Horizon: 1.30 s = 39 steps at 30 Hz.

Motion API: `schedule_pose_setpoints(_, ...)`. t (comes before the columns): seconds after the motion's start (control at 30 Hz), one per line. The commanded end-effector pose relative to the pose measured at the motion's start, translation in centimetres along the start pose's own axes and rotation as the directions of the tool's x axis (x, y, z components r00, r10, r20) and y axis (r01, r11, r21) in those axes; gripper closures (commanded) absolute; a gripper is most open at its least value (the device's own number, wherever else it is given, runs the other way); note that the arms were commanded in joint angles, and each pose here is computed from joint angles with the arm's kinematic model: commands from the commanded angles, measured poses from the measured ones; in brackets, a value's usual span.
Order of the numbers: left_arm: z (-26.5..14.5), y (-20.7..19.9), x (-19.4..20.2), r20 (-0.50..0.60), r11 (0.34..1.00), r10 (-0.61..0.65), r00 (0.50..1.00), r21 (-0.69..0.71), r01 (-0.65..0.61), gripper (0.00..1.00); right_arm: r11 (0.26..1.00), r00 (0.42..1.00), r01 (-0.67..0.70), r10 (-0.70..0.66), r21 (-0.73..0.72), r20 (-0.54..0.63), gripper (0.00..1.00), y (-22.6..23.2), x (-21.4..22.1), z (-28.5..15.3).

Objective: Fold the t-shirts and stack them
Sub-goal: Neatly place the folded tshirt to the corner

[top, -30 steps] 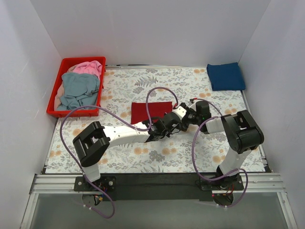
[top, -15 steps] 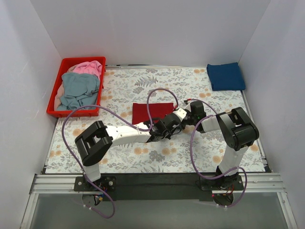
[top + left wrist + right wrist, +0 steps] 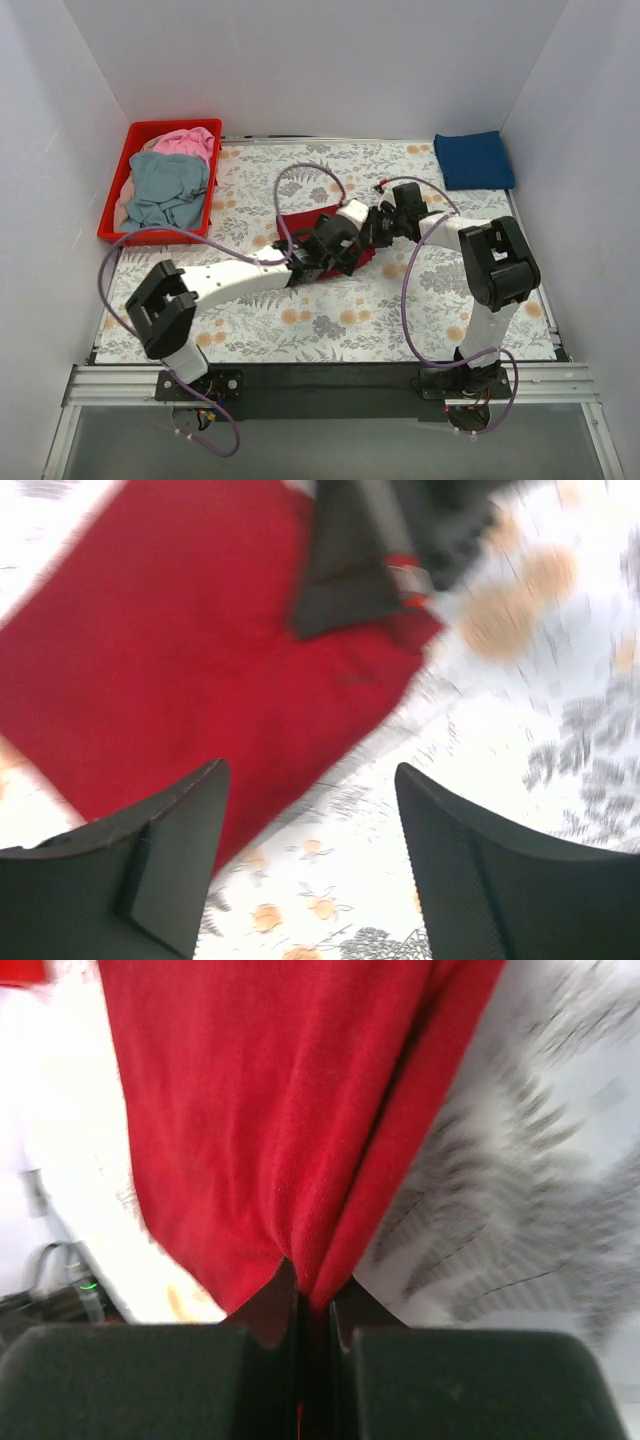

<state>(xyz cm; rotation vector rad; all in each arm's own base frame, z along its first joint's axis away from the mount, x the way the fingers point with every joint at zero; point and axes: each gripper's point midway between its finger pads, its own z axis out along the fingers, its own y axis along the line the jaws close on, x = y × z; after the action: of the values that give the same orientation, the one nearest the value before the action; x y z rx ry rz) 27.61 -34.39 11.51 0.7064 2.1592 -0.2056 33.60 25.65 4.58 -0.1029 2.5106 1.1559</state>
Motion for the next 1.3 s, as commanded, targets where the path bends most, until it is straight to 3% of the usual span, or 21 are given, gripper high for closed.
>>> schedule_pose_setpoints(0.0,-4.2,8.6,-4.6,0.148,0.966,-0.202,0.968,-0.134,0.222,0.30,0.969,0.981,0.191,-0.184,0.156,-0.057,0.99,-2.9,-2.3,-1.6)
schedule_pose_setpoints(0.07,-5.0,12.0,-4.0,0.162,0.933,-0.280,0.946,-0.184,0.308,0.21,0.939,0.974,0.223,-0.207,0.262,-0.090,0.99,-4.6,-3.2,-2.5)
schedule_pose_setpoints(0.1,-5.9,15.3,-3.7,0.194,0.899,-0.331,0.923,-0.233,0.371,0.20,0.921,0.969,0.246,-0.229,0.302,-0.090,0.99,-5.3,-4.1,-2.9)
schedule_pose_setpoints(0.2,-6.5,20.1,0.3,0.199,0.821,-0.422,0.885,-0.330,0.466,0.18,0.824,0.936,0.348,-0.335,0.446,-0.112,0.99,-7.0,-7.8,-4.7)
schedule_pose_setpoints(0.3,-7.0,22.3,4.8,0.204,0.748,-0.504,0.839,-0.384,0.542,0.17,0.700,0.881,0.456,-0.444,0.550,-0.165,0.99,-8.8,-11.9,-6.3)
schedule_pose_setpoints(0.33,-6.9,22.5,5.8,0.205,0.739,-0.509,0.836,-0.394,0.546,0.17,0.680,0.869,0.471,-0.466,0.562,-0.166,0.99,-9.0,-13.3,-6.3)
schedule_pose_setpoints(0.37,-6.9,22.9,7.7,0.193,0.725,-0.504,0.842,-0.436,0.533,0.17,0.614,0.857,0.481,-0.480,0.626,-0.187,0.99,-10.3,-14.7,-7.4)
schedule_pose_setpoints(0.5,-7.7,24.7,7.4,0.226,0.680,-0.472,0.852,-0.521,0.515,0.16,0.519,0.858,0.443,-0.482,0.731,-0.177,0.99,-13.5,-18.9,-10.2)
schedule_pose_setpoints(0.93,-6.7,23.3,8.0,0.175,0.719,-0.402,0.899,-0.548,0.428,0.16,0.311,0.786,0.387,-0.603,0.868,-0.134,0.99,-17.2,-30.3,-15.4)
schedule_pose_setpoints(1.27,-5.9,21.8,8.1,0.140,0.760,-0.343,0.929,-0.540,0.362,0.16,0.295,0.764,0.279,-0.645,0.914,-0.025,0.99,-17.2,-33.5,-19.5)
